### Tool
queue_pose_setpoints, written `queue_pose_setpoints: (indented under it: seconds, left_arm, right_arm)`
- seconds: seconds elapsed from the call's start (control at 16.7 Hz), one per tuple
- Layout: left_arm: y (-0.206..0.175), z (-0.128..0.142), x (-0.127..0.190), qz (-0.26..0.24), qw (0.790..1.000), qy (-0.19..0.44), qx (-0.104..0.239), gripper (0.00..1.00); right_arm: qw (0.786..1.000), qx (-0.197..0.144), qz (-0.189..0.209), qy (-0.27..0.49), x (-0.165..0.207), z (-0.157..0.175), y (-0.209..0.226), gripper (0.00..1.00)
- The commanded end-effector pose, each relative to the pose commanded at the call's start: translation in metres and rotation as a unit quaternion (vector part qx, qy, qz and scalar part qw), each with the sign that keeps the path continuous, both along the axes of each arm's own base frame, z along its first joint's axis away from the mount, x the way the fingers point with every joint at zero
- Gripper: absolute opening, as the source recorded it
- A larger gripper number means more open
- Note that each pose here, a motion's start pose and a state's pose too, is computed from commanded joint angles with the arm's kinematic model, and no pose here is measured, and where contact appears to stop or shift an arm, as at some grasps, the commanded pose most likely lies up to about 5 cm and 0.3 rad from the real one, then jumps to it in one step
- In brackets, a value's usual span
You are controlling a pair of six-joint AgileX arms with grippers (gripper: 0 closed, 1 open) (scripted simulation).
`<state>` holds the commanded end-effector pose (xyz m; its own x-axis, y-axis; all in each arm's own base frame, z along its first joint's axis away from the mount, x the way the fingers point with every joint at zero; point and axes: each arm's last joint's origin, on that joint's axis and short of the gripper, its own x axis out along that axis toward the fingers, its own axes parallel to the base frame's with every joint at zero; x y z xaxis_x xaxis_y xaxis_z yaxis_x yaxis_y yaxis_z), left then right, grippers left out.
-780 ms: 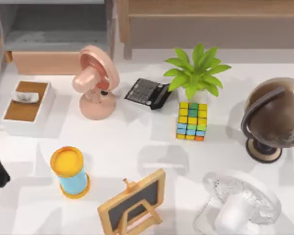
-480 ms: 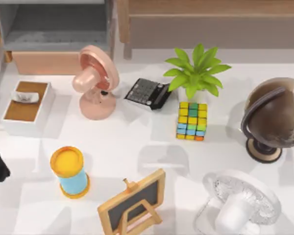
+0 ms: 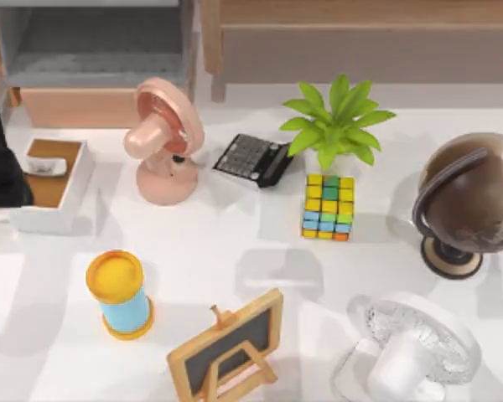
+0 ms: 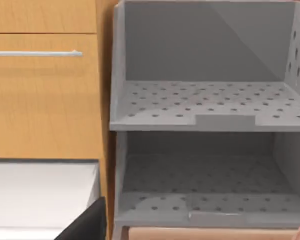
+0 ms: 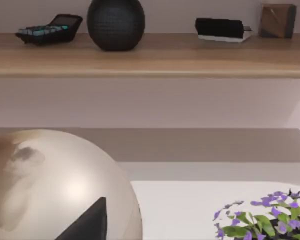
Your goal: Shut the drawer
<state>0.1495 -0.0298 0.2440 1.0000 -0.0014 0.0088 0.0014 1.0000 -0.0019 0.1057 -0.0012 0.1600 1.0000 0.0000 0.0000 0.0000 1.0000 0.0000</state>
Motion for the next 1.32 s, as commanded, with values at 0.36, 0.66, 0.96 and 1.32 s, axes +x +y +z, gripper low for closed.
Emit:
queue_pose_setpoints:
  seconds: [0.36, 0.66, 0.96, 1.32]
  left_arm:
    - [-0.031, 0.026, 0.041, 0.001, 1.000, 0.005, 0.001, 1.00]
    - [-0.035, 0.028, 0.046, 0.001, 1.000, 0.004, 0.001, 1.00]
    - [-0.025, 0.017, 0.052, 0.016, 0.999, 0.014, 0.034, 1.00]
    - [0.032, -0.035, 0.077, 0.067, 0.974, 0.064, 0.205, 1.00]
  right_arm:
    - [1.000, 0.000, 0.000, 0.000, 0.000, 0.000, 0.000, 1.00]
    - [1.000, 0.000, 0.000, 0.000, 0.000, 0.000, 0.000, 1.00]
    - [1.000, 0.000, 0.000, 0.000, 0.000, 0.000, 0.000, 1.00]
    - [1.000, 0.000, 0.000, 0.000, 0.000, 0.000, 0.000, 1.00]
